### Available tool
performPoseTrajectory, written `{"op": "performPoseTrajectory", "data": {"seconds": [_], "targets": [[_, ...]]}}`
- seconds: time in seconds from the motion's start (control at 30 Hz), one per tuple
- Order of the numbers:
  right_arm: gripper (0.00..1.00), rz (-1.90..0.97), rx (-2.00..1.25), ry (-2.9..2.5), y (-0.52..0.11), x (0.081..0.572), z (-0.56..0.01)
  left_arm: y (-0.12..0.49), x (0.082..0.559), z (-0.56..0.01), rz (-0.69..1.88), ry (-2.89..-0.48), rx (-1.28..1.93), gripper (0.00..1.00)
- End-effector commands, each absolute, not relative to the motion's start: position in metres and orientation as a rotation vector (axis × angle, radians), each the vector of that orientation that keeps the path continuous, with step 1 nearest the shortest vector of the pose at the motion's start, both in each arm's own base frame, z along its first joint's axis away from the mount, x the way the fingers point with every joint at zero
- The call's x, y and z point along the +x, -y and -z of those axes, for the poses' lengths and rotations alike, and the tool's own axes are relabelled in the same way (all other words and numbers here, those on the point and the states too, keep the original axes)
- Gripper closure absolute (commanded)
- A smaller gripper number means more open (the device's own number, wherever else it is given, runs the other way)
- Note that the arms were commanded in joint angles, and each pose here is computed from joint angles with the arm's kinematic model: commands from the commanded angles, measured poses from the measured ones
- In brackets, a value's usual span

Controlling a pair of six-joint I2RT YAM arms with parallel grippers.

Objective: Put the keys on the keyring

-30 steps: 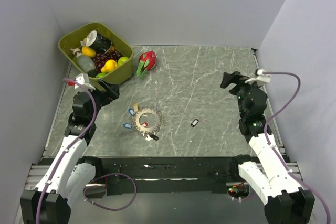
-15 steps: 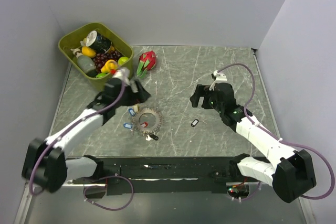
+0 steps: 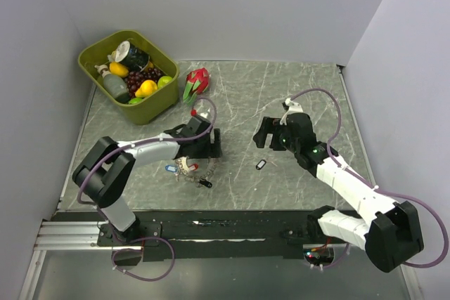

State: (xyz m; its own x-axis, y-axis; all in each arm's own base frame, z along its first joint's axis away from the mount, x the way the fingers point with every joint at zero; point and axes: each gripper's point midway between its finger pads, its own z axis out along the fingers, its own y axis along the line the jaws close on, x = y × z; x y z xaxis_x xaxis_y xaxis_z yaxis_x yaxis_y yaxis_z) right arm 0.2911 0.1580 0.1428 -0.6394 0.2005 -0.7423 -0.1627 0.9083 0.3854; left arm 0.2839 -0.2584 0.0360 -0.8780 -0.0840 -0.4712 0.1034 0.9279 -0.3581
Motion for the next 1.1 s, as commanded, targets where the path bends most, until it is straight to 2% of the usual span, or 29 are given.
{"op": "performPoseTrajectory", "data": {"seconds": [0.0, 0.1, 0.17, 0.37, 0.53, 0.8, 0.97, 1.07], "targets": [[0.0, -0.518, 0.052, -2.181, -0.152, 0.288, -0.154, 0.3, 0.277, -0.039, 0.648, -2.585, 0.086, 0.13], [0.0, -0.519, 0.058, -2.176, -0.149, 0.284, -0.15, 0.322, 0.269, -0.032, 0.711, -2.601, 0.148, 0.21], [0.0, -0.55, 0.052, -2.167, -0.151, 0.284, -0.15, 0.331, 0.267, -0.028, 0.746, -2.619, 0.165, 0.23], [0.0, -0.57, -0.007, -2.203, -0.158, 0.282, -0.144, 0.317, 0.285, -0.064, 0.634, -2.541, 0.106, 0.1], [0.0, -0.609, -0.065, -2.23, -0.171, 0.289, -0.131, 0.271, 0.304, -0.1, 0.51, -2.459, 0.016, 0.05], [0.0, -0.624, -0.245, -2.397, -0.232, 0.306, -0.098, 0.174, 0.32, -0.084, 0.405, -2.51, -0.203, 0.06], [0.13, -0.541, -0.302, -2.508, -0.264, 0.313, -0.067, 0.167, 0.303, -0.048, 0.387, -2.618, -0.233, 0.1], [0.28, -0.545, -0.338, -2.57, -0.278, 0.307, -0.046, 0.173, 0.298, -0.034, 0.432, -2.652, -0.232, 0.14]]}}
